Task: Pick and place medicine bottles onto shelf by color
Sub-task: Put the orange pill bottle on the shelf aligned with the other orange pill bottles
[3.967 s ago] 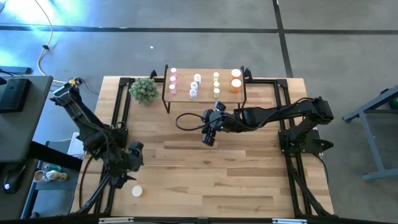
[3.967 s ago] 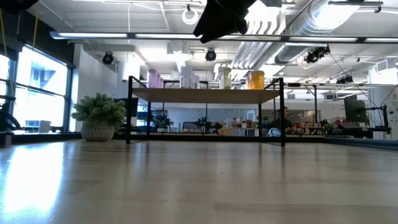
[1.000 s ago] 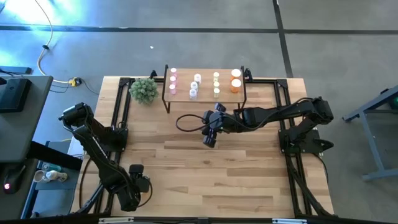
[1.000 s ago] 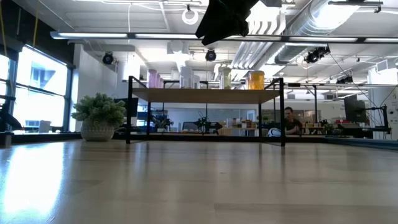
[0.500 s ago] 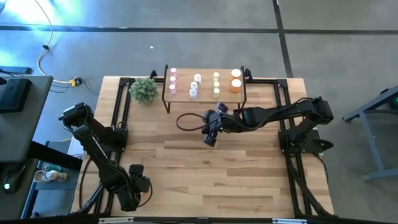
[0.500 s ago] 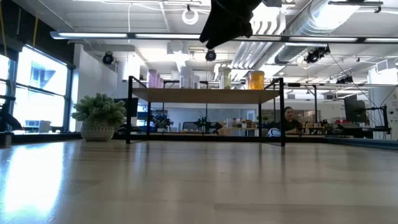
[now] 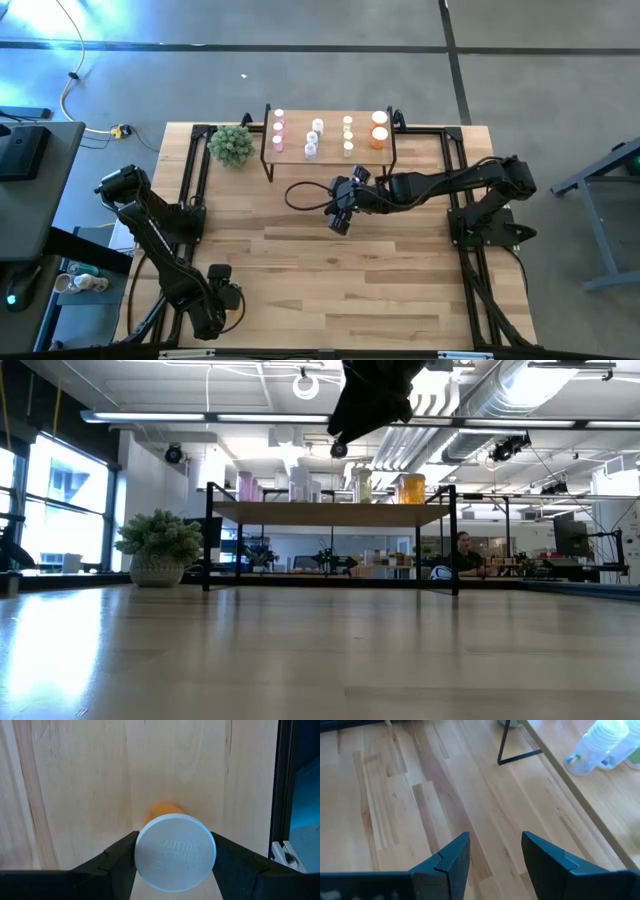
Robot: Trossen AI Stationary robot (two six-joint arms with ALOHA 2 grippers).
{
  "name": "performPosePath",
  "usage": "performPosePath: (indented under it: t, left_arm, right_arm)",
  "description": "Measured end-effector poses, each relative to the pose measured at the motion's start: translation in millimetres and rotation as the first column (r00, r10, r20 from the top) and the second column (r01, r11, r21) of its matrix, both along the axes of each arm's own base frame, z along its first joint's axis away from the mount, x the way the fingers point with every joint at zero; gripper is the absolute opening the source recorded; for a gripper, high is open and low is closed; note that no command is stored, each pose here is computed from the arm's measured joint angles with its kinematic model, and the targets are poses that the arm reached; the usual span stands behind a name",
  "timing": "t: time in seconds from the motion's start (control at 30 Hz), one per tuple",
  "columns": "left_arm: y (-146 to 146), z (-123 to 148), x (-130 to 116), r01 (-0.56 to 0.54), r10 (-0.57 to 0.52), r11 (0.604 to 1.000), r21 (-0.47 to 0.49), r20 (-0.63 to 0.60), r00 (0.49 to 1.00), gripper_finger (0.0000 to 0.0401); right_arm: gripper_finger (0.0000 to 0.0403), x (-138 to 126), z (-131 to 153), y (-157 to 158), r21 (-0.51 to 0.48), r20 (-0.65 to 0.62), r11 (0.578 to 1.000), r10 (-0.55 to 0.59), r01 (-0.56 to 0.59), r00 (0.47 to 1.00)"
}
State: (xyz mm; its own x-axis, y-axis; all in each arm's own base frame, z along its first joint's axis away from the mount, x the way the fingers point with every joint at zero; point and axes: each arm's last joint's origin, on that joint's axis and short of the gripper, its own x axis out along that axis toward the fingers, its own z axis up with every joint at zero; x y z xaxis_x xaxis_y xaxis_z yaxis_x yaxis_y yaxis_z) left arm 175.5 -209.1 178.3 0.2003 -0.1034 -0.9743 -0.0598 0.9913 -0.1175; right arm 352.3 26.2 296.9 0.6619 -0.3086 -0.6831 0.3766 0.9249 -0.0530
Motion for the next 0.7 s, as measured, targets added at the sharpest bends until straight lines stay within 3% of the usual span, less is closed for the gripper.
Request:
performPosePath:
  t: [0.23, 0.33, 0.47, 0.7]
  left_arm:
    - [6.6, 0.0, 7.6, -0.031, 0.031, 1.000, 0.000, -0.001, 1.000, 0.0213]
    - [10.0, 0.0, 11.3, -0.033, 0.033, 0.999, 0.004, 0.002, 0.999, 0.0213]
    - [15.8, 0.0, 17.3, -0.025, 0.025, 1.000, 0.012, 0.005, 1.000, 0.0213]
    - [32.1, 0.0, 32.4, -0.009, 0.009, 0.999, 0.034, 0.015, 1.000, 0.0213]
  right_arm:
    - [0.0170, -3.5, -3.3, 0.4, 0.039, -0.038, 0.999, -0.019, 0.020, 0.999]
    - [0.0170, -8.6, -8.1, 3.3, 0.101, -0.120, 0.993, 0.070, -0.058, 0.990]
    - [0.0170, -8.4, -8.5, 9.0, 0.203, -0.110, 0.975, 0.113, -0.089, 0.987]
    - [0.0170, -13.1, -9.9, 29.6, 0.202, -0.138, 0.966, 0.190, -0.160, 0.972]
